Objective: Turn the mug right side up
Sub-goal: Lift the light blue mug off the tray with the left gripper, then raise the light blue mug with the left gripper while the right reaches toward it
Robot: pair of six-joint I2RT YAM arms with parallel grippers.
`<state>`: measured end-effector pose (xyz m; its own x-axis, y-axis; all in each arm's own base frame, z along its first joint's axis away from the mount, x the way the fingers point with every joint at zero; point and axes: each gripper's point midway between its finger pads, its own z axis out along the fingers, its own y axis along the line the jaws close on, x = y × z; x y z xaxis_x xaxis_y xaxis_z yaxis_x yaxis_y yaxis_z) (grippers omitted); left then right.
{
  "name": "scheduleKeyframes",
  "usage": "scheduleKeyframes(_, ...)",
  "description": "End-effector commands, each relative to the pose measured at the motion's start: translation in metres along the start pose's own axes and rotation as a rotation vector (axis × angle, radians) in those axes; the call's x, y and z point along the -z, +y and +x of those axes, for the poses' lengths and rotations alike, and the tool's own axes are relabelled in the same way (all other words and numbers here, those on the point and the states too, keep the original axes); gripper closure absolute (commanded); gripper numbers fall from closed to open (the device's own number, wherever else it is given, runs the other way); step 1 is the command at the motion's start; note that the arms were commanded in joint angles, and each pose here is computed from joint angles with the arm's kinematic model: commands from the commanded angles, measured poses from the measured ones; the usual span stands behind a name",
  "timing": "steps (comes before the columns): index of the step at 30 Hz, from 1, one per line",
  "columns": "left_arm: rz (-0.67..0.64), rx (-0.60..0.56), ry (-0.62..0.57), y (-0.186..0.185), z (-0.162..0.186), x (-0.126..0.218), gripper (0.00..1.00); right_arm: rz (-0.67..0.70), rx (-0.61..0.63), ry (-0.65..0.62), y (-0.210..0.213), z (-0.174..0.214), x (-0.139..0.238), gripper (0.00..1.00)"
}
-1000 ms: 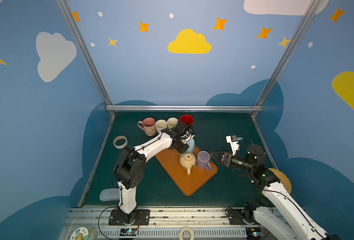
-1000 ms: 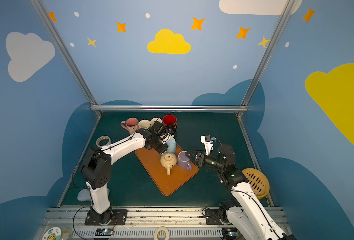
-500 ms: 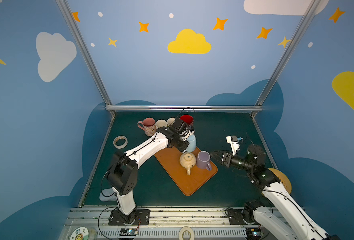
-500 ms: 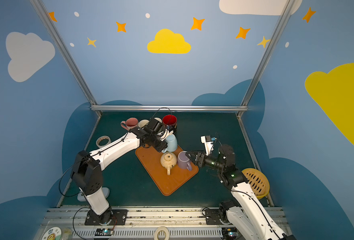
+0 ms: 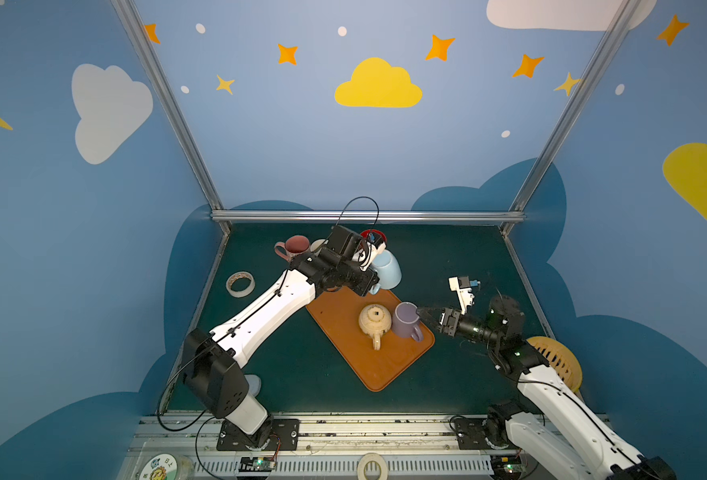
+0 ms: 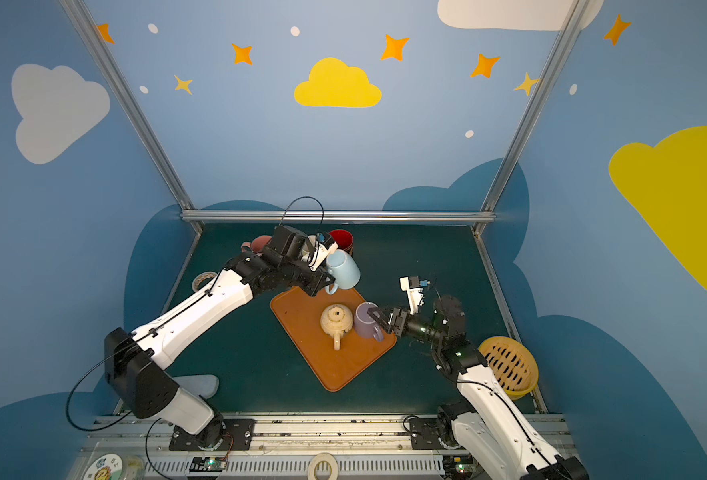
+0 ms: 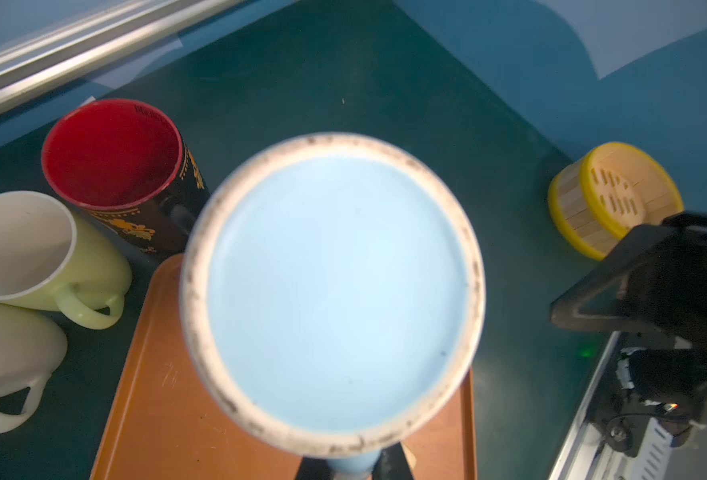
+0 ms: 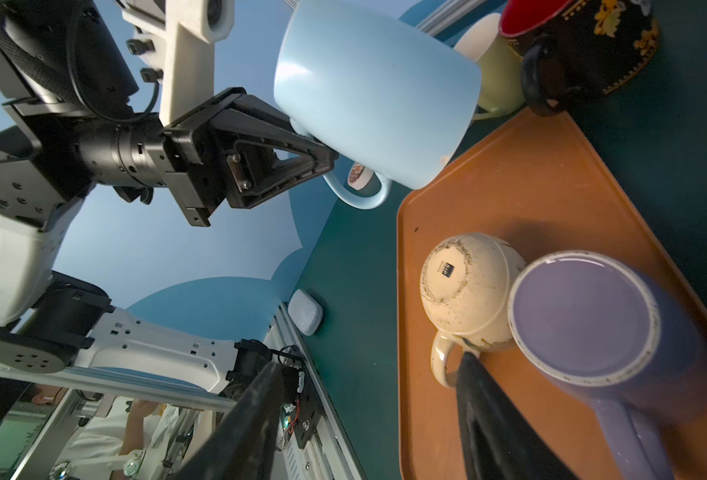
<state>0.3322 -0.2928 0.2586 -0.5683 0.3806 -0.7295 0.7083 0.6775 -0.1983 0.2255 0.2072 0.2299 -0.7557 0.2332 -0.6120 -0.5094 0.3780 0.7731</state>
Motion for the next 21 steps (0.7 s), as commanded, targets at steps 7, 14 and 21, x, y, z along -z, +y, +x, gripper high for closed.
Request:
scheduleKeyframes(7,0.17,0.077,-0.334,-0.031,-0.071,0.06,0.96,-0.172,0.011,-0.069,0.024,-0.019,0.0,0.33)
scheduleKeyframes(14,0.267,0.122,-0.467,-0.045,-0.091,0.087,0.96,-0.282,0.063,-0.112,0.05,-0.039,0.0,0.33)
scheduleKeyframes(21,0.352,0.15,-0.575,-0.055,-0.104,0.11,0.96,-0.366,0.129,-0.121,0.076,-0.055,-0.002,0.33)
